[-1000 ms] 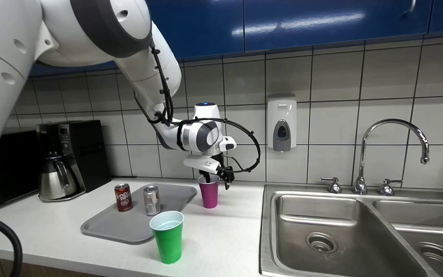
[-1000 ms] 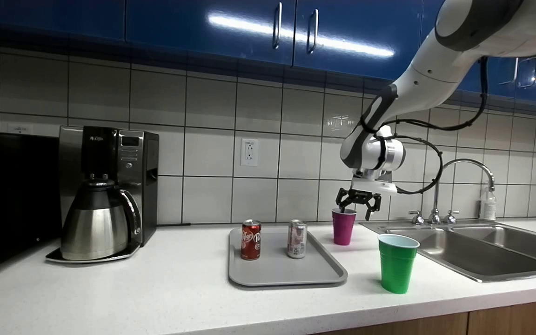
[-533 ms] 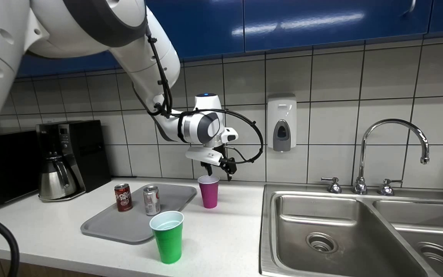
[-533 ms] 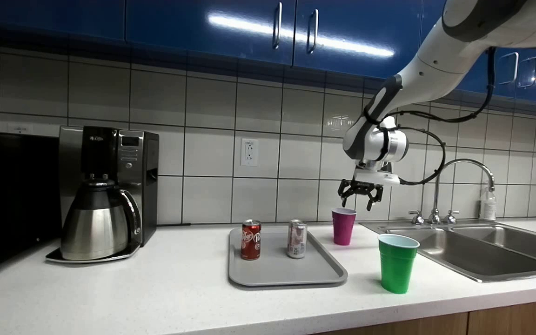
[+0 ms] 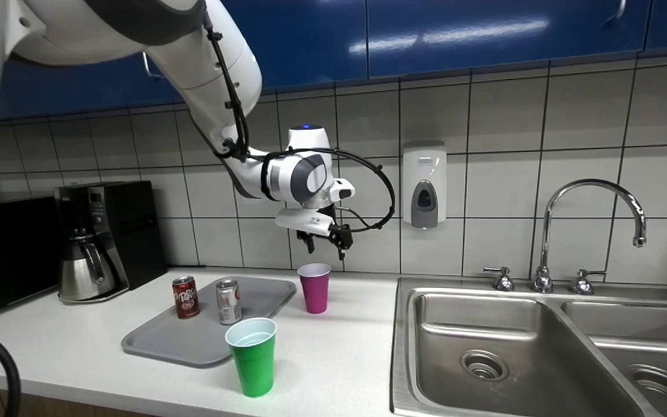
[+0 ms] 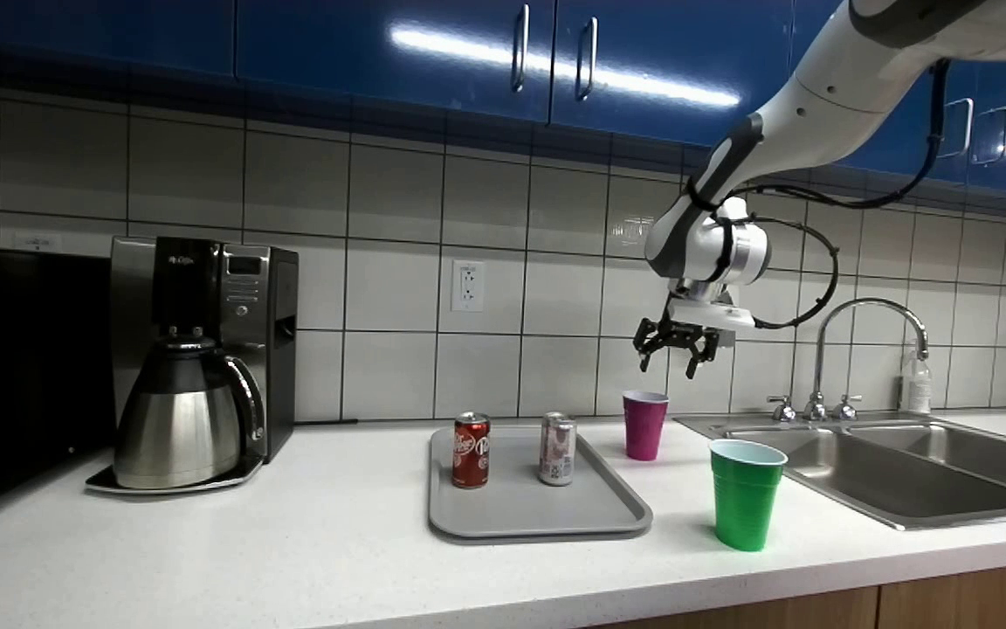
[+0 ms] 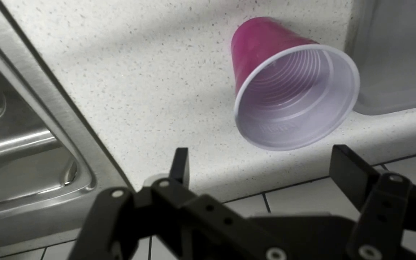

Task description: Remove the green and purple cups from the tray

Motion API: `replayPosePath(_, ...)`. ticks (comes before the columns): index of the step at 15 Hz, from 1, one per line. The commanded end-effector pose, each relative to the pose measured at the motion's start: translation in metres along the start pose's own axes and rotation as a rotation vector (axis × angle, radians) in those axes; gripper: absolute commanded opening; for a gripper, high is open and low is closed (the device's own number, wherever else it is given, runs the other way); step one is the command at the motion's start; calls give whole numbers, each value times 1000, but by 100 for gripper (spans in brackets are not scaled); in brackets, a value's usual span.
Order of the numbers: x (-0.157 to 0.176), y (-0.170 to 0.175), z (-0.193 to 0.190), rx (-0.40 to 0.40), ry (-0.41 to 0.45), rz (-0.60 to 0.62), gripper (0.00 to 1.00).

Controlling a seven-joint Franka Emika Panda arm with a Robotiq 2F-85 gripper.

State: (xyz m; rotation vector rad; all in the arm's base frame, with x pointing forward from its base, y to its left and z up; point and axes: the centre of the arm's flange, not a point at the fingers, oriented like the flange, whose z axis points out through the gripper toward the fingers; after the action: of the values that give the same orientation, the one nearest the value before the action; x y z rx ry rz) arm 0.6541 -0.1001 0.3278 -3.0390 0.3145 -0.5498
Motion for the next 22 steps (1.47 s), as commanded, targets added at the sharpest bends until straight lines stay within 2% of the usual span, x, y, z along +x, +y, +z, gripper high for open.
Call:
replayPosePath(1,-13,-5,-35,32,-7,-39,100)
replayPosePath(13,-45,-60,-99,59,14,-110,100)
replayPosePath(22,-83,-107,-130,83,13,-152,100)
